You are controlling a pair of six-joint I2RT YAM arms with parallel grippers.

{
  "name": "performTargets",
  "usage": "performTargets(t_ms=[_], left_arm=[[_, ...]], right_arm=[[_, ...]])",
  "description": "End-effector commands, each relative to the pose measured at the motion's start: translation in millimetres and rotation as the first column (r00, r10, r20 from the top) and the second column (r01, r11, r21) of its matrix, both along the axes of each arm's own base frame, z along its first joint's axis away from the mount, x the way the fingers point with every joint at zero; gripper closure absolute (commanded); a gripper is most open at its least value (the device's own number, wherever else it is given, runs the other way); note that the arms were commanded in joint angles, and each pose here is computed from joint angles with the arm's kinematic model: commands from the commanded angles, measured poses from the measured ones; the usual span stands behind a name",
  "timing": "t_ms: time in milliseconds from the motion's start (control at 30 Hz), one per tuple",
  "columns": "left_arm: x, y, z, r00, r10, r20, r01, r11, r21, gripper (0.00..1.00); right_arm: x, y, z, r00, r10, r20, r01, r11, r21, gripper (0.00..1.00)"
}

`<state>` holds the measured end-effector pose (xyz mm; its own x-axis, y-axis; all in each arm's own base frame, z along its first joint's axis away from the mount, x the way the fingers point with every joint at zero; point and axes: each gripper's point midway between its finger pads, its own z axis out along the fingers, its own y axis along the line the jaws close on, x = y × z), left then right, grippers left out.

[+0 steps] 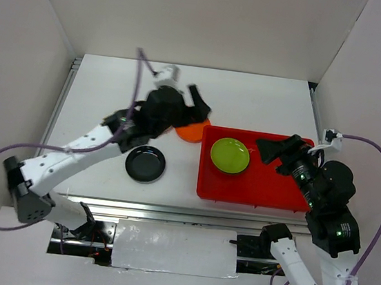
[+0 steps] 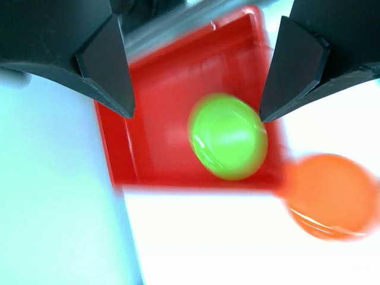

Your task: Place the plates into the plastic bin on the countertop

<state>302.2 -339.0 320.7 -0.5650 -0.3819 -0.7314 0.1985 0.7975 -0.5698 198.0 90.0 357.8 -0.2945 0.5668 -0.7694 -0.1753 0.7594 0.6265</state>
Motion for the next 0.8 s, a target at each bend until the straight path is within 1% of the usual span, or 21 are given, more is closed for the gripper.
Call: performTargets(t_ms=[0,33,67,100,133,167,200,233,267,300,333,367,400,433,533,567,633,667,767], left_arm=[[43,143,-72,0.874,0.464,-0.146,-0.445,0.884,0.144,0.01],[41,171,-74,0.838,0.521,-0.164,-0.507,0.853,0.123,0.01],[44,219,-108,0.759,0.619,-0.204,-0.599,0.786,0.156,0.01],[39,234,-109,0.752,0.616,-0.233,-0.612,0.785,0.101,0.01],[39,253,-118,0.728,0.636,-0.255,-0.64,0.764,0.079,0.01],[41,294,-139,0.672,0.687,-0.276,-0.698,0.712,0.075,0.01],[39,307,-145,0.66,0.689,-0.3,-0.709,0.703,0.054,0.01],[37,313,-154,0.669,0.664,-0.334,-0.692,0.72,0.046,0.01],[34,343,-168,0.613,0.705,-0.356,-0.739,0.671,0.055,0.01],[40,351,-171,0.619,0.703,-0.351,-0.74,0.671,0.039,0.01],[44,352,-173,0.651,0.672,-0.352,-0.714,0.7,0.018,0.01],[49,366,-181,0.643,0.683,-0.346,-0.729,0.684,-0.005,0.01],[52,370,-185,0.647,0.679,-0.346,-0.726,0.687,-0.011,0.01],[52,366,-191,0.668,0.643,-0.374,-0.702,0.711,-0.03,0.01],[55,370,-215,0.654,0.628,-0.421,-0.703,0.711,-0.03,0.01],[56,369,-219,0.658,0.62,-0.428,-0.698,0.716,-0.036,0.01],[57,368,-239,0.642,0.61,-0.464,-0.697,0.716,-0.023,0.01],[55,368,-251,0.621,0.608,-0.494,-0.701,0.713,-0.003,0.01],[52,366,-270,0.595,0.606,-0.528,-0.704,0.71,0.022,0.01]], right_arm=[[7,9,2,0.999,0.043,0.024,-0.043,0.999,0.002,0.0],[8,12,1,0.998,0.064,0.026,-0.065,0.998,0.004,0.0],[8,15,-1,0.997,0.077,0.028,-0.077,0.997,0.006,0.0],[9,17,2,0.995,0.092,0.042,-0.092,0.996,0.011,0.0],[8,24,-2,0.991,0.129,0.036,-0.13,0.991,0.012,0.0],[8,26,-4,0.989,0.143,0.036,-0.144,0.99,0.015,0.0],[9,29,-2,0.987,0.156,0.044,-0.157,0.987,0.019,0.0],[9,33,-6,0.983,0.181,0.033,-0.182,0.983,0.022,0.0],[9,35,-7,0.981,0.19,0.03,-0.191,0.981,0.024,0.0],[10,36,-6,0.98,0.196,0.031,-0.197,0.98,0.028,0.0],[11,38,-9,0.978,0.208,0.022,-0.209,0.978,0.029,0.0],[11,39,-9,0.977,0.214,0.025,-0.215,0.976,0.029,0.0],[11,39,-9,0.977,0.214,0.025,-0.215,0.976,0.03,0.0],[11,40,-10,0.976,0.218,0.02,-0.219,0.975,0.03,0.0],[11,41,-13,0.974,0.226,0.018,-0.226,0.974,0.032,0.0],[11,42,-13,0.974,0.227,0.018,-0.228,0.973,0.034,0.0],[11,41,-14,0.974,0.225,0.017,-0.226,0.974,0.037,0.0],[10,41,-15,0.974,0.226,0.013,-0.226,0.974,0.034,0.0],[9,40,-14,0.975,0.223,0.014,-0.223,0.974,0.03,0.0]])
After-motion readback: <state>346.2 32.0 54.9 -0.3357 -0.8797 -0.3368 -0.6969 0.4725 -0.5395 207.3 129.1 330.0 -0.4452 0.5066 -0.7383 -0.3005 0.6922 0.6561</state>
